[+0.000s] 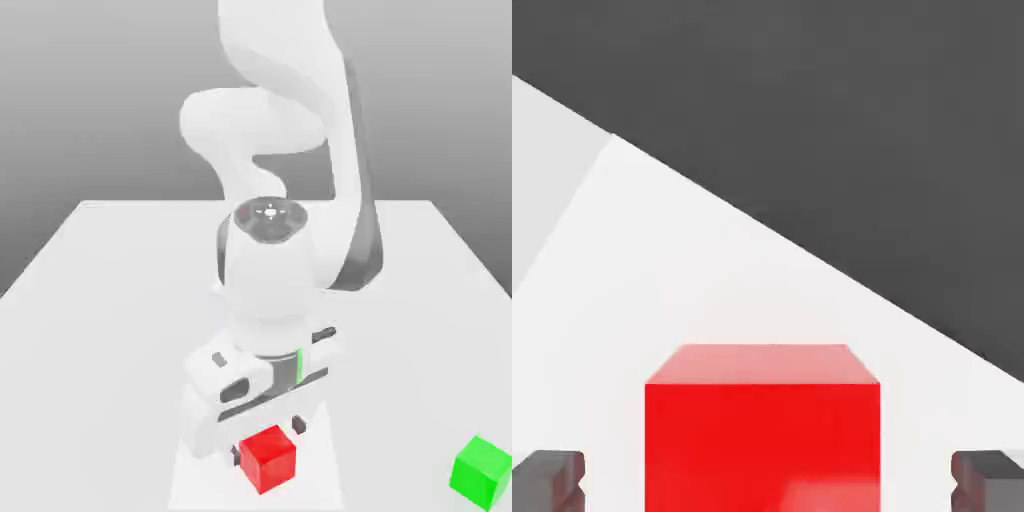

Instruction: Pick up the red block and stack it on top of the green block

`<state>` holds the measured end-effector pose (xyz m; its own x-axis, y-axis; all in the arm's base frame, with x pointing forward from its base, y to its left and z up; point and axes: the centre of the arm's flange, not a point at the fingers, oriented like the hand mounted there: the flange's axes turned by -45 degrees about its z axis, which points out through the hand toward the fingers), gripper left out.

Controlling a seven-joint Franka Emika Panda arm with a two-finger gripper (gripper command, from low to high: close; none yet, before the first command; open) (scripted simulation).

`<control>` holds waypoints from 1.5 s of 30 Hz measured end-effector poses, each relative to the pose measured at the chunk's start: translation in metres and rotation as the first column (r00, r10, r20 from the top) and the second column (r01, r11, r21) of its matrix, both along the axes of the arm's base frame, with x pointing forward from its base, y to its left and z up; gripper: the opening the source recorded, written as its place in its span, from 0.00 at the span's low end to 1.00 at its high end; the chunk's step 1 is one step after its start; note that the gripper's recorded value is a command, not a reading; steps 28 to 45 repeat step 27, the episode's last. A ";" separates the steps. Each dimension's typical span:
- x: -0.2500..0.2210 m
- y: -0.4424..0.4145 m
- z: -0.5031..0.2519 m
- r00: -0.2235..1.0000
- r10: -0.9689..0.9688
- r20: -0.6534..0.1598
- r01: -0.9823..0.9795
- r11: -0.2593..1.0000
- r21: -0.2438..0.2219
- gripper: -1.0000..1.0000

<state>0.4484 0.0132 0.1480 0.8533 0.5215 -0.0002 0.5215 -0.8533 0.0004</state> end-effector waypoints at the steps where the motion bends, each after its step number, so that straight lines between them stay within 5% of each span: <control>1: 0.000 0.000 0.000 1.000 0.000 0.000 0.000 1.000 0.000 0.00; 11: 0.000 0.001 0.052 1.000 0.001 -0.001 -0.001 1.000 0.001 0.00; 19: 0.018 0.187 0.087 0.920 0.393 -0.003 -0.393 0.920 0.001 0.00; 23: 0.011 0.252 0.047 0.861 0.509 -0.001 -0.509 0.861 0.001 0.00; 24: 0.010 0.254 0.038 0.858 0.514 -0.001 -0.514 0.858 0.001 1.00; 45: 0.010 0.254 0.038 0.858 0.514 -0.001 -0.514 0.858 0.001 1.00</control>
